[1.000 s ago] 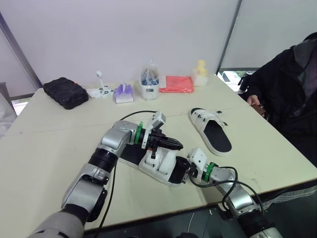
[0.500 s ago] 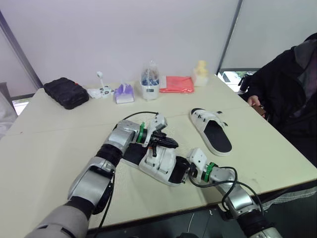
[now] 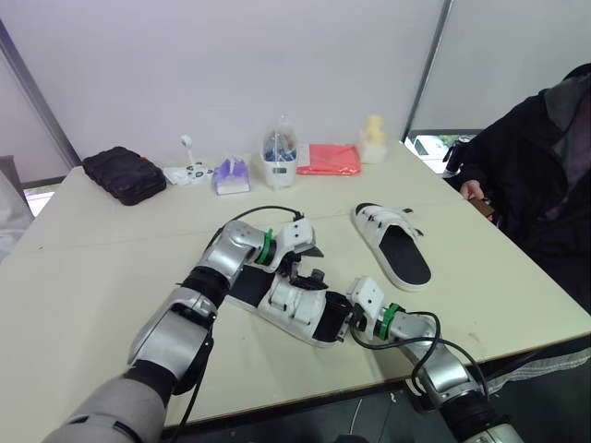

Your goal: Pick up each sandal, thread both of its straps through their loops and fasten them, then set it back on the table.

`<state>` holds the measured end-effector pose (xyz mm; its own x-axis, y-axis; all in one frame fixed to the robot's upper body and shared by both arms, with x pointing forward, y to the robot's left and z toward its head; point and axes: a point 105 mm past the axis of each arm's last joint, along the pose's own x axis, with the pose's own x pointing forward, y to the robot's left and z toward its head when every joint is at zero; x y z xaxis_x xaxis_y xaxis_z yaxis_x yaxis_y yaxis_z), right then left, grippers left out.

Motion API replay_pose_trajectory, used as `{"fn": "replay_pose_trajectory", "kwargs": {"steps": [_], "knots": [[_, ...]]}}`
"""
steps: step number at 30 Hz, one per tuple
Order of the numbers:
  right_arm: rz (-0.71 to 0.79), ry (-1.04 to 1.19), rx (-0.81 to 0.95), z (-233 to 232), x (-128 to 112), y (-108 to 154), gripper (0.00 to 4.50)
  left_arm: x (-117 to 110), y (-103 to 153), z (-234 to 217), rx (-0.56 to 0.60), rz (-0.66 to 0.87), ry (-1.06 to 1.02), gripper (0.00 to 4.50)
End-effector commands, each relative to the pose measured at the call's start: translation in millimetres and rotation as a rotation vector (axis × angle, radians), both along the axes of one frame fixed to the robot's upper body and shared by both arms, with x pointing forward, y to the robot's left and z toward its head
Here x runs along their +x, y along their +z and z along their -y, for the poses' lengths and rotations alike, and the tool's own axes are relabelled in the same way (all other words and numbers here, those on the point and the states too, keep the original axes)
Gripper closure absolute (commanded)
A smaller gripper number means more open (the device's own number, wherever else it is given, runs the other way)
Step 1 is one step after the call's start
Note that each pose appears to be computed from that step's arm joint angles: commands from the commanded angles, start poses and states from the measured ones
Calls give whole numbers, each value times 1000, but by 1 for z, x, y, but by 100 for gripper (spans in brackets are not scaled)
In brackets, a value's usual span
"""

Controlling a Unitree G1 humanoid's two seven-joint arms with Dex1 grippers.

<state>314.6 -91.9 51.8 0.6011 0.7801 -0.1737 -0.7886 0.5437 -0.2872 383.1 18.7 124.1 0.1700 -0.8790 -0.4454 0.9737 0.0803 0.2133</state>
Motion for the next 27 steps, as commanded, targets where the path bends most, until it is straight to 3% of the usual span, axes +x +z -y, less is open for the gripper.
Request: {"fn": "replay_pose_trajectory", "kwargs": {"steps": [1, 3, 6, 14, 19, 27], "knots": [[-134, -62, -85, 13, -9, -42, 450, 20, 50, -14, -201, 6, 148, 4], [-95, -86, -73, 17, -6, -32, 450, 22, 74, -29, -336, -58, 192, 4], [-35, -103, -62, 24, -7, -14, 450, 11, 76, -54, -406, -159, 203, 4], [135, -95, -76, 36, -18, 46, 450, -29, 29, -101, -357, -442, 220, 4], [186, -99, -115, 48, -16, 67, 450, -37, 21, -102, -358, -533, 203, 4], [211, -189, -262, 100, -34, 86, 450, -44, 22, -95, -353, -621, 127, 4]]}}
